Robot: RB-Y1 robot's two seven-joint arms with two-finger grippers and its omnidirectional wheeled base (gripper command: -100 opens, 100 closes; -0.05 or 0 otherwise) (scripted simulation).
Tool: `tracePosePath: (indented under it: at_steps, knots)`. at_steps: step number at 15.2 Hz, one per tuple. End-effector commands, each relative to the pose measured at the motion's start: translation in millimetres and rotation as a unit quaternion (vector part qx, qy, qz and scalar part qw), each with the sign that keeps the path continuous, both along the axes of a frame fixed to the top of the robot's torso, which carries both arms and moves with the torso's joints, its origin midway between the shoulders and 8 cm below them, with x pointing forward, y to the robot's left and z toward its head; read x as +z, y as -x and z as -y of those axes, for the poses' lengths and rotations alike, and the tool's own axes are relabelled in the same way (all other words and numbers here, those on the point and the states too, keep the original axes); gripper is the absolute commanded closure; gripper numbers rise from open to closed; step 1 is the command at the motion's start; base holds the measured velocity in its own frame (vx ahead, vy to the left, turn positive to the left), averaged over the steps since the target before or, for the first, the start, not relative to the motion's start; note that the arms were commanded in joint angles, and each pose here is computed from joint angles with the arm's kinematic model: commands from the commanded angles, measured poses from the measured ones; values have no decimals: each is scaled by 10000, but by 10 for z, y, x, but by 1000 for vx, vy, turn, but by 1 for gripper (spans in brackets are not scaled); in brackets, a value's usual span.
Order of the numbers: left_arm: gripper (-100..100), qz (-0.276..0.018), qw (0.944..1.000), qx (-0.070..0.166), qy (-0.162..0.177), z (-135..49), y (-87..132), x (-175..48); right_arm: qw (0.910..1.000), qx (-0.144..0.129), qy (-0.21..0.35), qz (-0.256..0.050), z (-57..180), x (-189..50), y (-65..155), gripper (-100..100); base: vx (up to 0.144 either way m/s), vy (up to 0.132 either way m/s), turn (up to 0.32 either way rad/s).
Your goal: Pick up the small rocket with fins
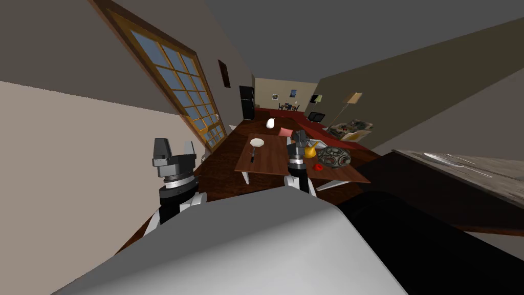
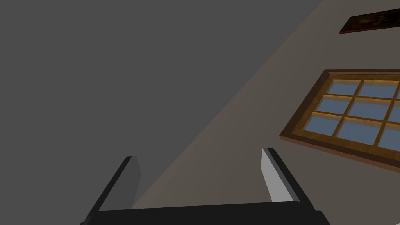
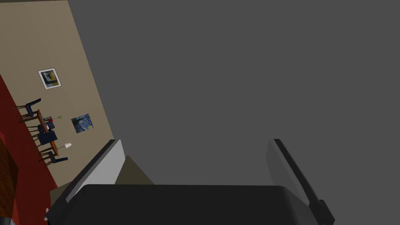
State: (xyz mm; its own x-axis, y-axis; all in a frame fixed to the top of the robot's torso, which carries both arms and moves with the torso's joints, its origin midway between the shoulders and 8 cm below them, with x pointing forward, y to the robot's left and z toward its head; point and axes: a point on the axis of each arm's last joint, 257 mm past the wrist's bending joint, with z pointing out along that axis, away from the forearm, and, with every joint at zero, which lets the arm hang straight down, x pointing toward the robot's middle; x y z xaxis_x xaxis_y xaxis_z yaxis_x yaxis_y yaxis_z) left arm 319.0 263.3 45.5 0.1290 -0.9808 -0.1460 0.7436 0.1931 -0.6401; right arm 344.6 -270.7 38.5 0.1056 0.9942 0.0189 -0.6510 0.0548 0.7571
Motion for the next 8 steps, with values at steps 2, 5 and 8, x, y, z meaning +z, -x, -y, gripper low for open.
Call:
tracePosePath:
  at_steps: [2,5,8]
  knots:
    - [0,0,10000,0,0,0,0,0,9995,158,108,-248,18,-140,-68,-100,4,15,88]
    - [0,0,10000,0,0,0,0,0,9987,245,160,-412,40,-232,-110,-100,2,22,82]
    - [0,0,10000,-1,0,0,0,0,9961,349,78,-802,169,-469,-204,-100,8,39,152]
